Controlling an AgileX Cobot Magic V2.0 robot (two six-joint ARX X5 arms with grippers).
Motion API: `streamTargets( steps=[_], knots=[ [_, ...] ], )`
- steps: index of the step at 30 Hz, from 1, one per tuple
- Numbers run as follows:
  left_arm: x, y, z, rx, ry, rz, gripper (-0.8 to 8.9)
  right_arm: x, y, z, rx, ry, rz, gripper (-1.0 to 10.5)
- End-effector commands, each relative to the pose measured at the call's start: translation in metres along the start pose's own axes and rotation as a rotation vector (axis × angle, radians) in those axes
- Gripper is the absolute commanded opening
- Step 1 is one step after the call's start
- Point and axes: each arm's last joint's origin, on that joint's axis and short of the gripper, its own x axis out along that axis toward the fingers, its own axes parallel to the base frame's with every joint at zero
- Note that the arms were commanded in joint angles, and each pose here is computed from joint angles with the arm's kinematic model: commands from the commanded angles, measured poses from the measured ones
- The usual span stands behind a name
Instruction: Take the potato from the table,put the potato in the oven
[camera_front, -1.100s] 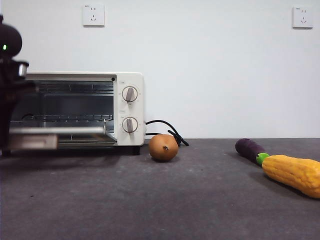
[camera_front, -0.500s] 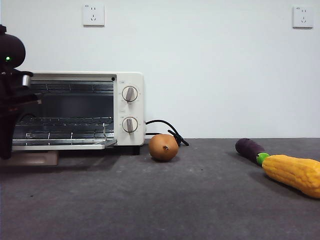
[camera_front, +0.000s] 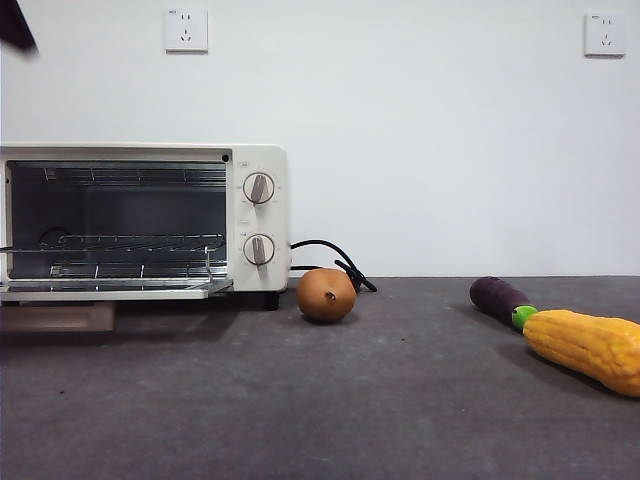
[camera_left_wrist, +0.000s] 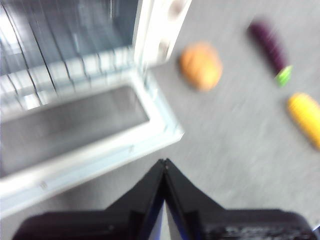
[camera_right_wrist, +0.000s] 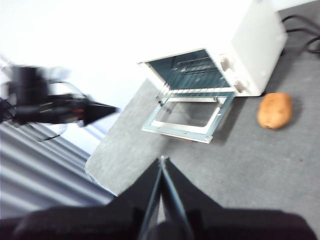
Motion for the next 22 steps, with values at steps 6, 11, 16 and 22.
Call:
streamTargets(
  steps=[6, 11, 16, 22],
  knots=[
    [-0.082, -0.033, -0.027, 0.086, -0.264, 0.007, -0.05, 0.077, 0.013, 0.035, -0.070, 0.142, -0.100, 1.0],
    [-0.105, -0.043, -0.049, 0.084, -0.268, 0.007, -0.05, 0.136, 0.020, 0.049, -0.140, 0.244, -0.207, 1.3],
    [-0.112, -0.047, -0.069, 0.051, -0.182, 0.002, -0.05, 0.190, 0.017, 0.056, -0.195, 0.350, -0.302, 2.6],
    [-0.116, -0.049, -0.082, 0.029, -0.124, -0.001, -0.05, 0.249, -0.007, 0.056, -0.212, 0.436, -0.430, 4.6]
  ],
)
